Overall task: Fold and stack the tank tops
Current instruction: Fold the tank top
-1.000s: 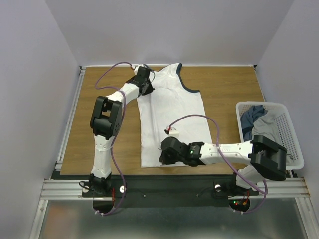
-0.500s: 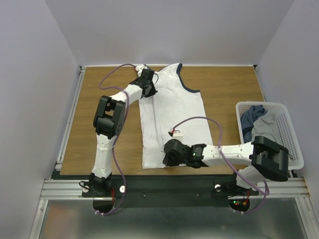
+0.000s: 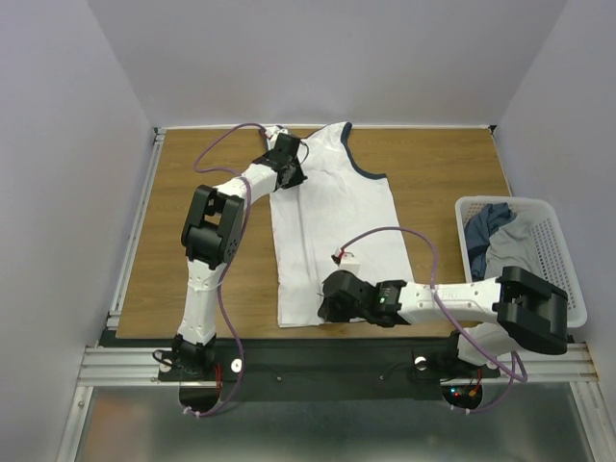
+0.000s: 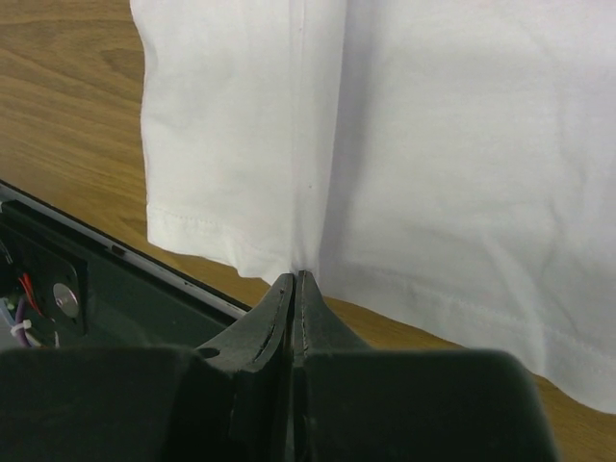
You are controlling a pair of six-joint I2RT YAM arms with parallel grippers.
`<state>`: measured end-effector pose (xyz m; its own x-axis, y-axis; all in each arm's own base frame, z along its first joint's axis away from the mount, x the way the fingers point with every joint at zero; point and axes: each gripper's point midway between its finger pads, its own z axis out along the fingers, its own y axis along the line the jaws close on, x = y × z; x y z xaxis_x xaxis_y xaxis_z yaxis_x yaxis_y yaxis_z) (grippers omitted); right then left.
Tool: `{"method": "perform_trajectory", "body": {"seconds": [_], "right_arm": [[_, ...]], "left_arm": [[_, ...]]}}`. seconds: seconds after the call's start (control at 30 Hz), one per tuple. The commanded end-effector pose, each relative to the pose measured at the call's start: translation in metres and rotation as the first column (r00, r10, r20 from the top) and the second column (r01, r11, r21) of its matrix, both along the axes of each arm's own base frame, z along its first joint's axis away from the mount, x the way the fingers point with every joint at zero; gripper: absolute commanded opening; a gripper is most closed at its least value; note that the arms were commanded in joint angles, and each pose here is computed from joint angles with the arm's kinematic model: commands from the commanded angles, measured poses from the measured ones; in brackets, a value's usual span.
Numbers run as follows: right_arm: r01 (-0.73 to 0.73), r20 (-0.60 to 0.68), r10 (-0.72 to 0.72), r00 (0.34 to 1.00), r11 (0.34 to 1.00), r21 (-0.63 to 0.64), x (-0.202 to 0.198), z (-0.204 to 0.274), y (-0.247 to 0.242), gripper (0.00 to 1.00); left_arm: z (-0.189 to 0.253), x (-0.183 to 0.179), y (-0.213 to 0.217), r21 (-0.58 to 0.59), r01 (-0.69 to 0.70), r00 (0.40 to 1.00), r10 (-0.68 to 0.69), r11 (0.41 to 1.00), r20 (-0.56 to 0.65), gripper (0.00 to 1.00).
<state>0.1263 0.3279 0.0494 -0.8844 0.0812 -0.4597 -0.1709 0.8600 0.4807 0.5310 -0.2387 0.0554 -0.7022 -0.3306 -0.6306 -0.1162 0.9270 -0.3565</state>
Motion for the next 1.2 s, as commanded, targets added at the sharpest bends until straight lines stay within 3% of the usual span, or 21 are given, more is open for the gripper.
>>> {"method": "perform_trajectory", "body": {"seconds": [0.0, 0.17, 0.33, 0.47, 0.5, 0.57, 0.77, 0.87, 1.0, 1.07, 1.17], "right_arm": [[0.015, 0.002, -0.015, 1.000, 0.999, 0.033, -0.001, 0.006, 0.002, 0.06], [0.016, 0.001, -0.016, 1.000, 1.000, 0.027, -0.002, 0.005, -0.001, 0.07], [0.026, 0.016, -0.026, 1.000, 1.000, 0.015, 0.000, 0.008, -0.007, 0.30], [0.074, 0.069, -0.073, 0.995, 0.997, -0.008, 0.010, 0.024, -0.018, 0.44], [0.088, 0.111, -0.088, 0.990, 0.996, 0.002, 0.018, 0.037, -0.019, 0.51], [0.105, 0.145, -0.100, 0.984, 0.994, -0.022, 0.024, 0.045, -0.026, 0.55], [0.222, 0.208, -0.207, 0.956, 0.974, -0.051, 0.103, 0.073, -0.069, 0.57], [0.314, 0.247, -0.290, 0.925, 0.947, -0.063, 0.162, 0.091, -0.104, 0.57], [0.439, 0.257, -0.408, 0.876, 0.896, -0.073, 0.241, 0.100, -0.166, 0.56], [0.414, 0.253, -0.390, 0.885, 0.909, -0.045, 0.266, 0.102, -0.175, 0.56], [0.427, 0.237, -0.406, 0.882, 0.903, -0.044, 0.306, 0.094, -0.199, 0.55]], "left_arm": [[0.039, 0.021, -0.009, -0.033, 0.017, 0.992, -0.012, 0.999, 0.125, 0.04], [0.037, 0.018, -0.013, -0.031, 0.036, 0.992, -0.032, 0.999, 0.120, 0.06], [0.042, 0.015, -0.018, -0.051, 0.076, 0.988, -0.068, 0.996, 0.139, 0.32], [0.073, 0.015, -0.027, -0.090, 0.129, 0.974, -0.110, 0.988, 0.196, 0.41], [0.086, 0.018, -0.032, -0.110, 0.151, 0.965, -0.122, 0.982, 0.232, 0.47], [0.109, 0.020, -0.035, -0.128, 0.165, 0.954, -0.125, 0.978, 0.273, 0.48], [0.148, 0.013, -0.040, -0.191, 0.180, 0.941, -0.112, 0.965, 0.320, 0.49], [0.157, -0.005, -0.040, -0.237, 0.166, 0.947, -0.088, 0.957, 0.309, 0.48], [0.120, -0.054, -0.056, -0.216, 0.181, 0.960, -0.125, 0.959, 0.250, 0.47], [0.114, -0.085, -0.075, -0.208, 0.220, 0.955, -0.167, 0.953, 0.245, 0.47], [0.063, -0.140, -0.077, -0.174, 0.220, 0.970, -0.196, 0.960, 0.146, 0.46]]}}
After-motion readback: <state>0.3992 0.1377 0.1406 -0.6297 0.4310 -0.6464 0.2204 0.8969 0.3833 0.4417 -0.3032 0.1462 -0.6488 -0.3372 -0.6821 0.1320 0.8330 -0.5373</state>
